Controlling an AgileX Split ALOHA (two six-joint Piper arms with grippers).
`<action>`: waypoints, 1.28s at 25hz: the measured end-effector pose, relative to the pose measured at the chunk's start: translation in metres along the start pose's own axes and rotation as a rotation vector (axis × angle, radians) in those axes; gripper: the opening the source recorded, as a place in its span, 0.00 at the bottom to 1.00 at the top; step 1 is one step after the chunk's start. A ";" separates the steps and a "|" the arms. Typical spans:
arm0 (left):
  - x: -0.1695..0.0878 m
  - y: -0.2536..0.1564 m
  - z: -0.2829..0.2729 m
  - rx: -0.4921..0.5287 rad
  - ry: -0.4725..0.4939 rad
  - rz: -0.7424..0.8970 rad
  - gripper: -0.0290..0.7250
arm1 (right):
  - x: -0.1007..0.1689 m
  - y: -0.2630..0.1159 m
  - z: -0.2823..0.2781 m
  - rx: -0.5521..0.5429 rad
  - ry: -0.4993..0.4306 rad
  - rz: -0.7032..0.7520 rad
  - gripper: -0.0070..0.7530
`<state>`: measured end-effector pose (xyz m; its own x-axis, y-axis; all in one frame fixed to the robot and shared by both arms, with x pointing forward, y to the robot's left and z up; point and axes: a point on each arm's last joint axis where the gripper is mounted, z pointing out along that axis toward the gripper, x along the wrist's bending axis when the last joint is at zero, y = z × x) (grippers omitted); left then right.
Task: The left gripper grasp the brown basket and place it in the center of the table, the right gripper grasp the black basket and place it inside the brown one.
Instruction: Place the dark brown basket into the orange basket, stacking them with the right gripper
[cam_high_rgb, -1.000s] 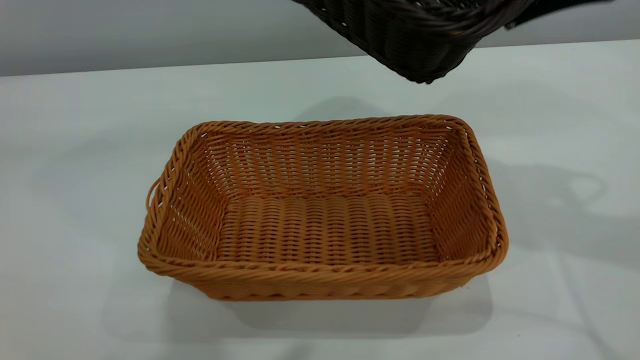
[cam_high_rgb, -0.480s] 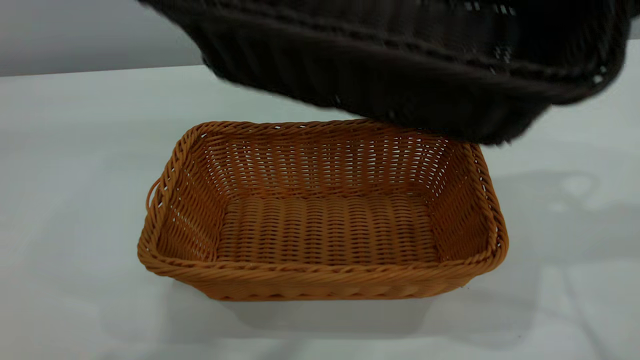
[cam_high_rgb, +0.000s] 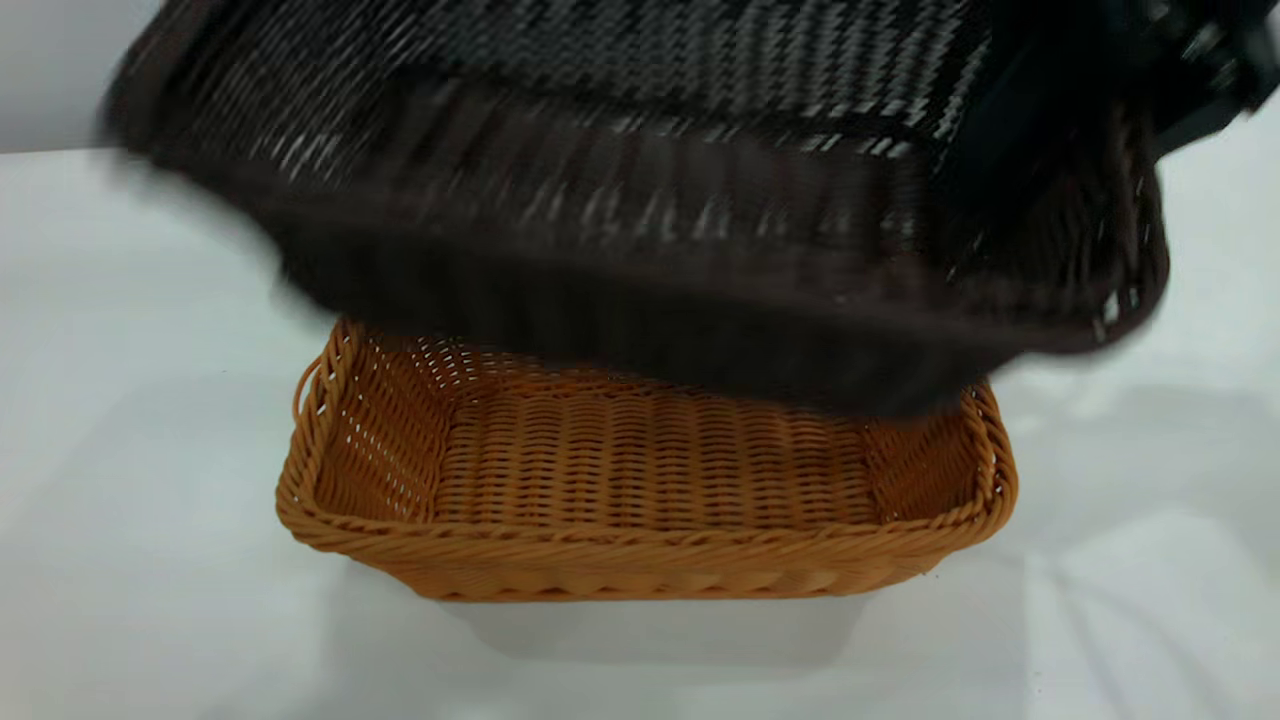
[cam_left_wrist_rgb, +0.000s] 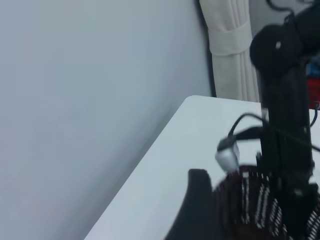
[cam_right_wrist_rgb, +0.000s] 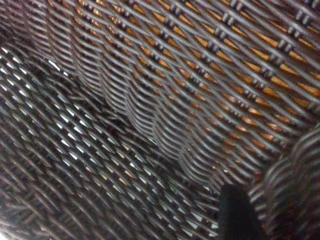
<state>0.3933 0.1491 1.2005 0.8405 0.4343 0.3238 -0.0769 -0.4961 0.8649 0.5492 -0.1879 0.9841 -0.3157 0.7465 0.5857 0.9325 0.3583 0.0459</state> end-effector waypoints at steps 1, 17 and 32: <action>0.000 0.000 0.000 0.000 0.000 0.000 0.74 | 0.002 0.000 0.005 0.017 -0.005 -0.019 0.41; -0.004 -0.002 0.001 0.018 -0.047 -0.026 0.73 | 0.019 0.024 0.009 0.022 -0.039 -0.184 0.41; -0.005 -0.002 0.001 0.025 -0.054 -0.026 0.73 | -0.002 0.042 0.037 0.088 -0.054 -0.166 0.41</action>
<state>0.3898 0.1476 1.1967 0.8701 0.4061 0.2794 -0.0417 -0.5041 0.8627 0.5821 -0.1536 0.9550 -0.4754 0.7010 0.5315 0.8483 0.5253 0.0659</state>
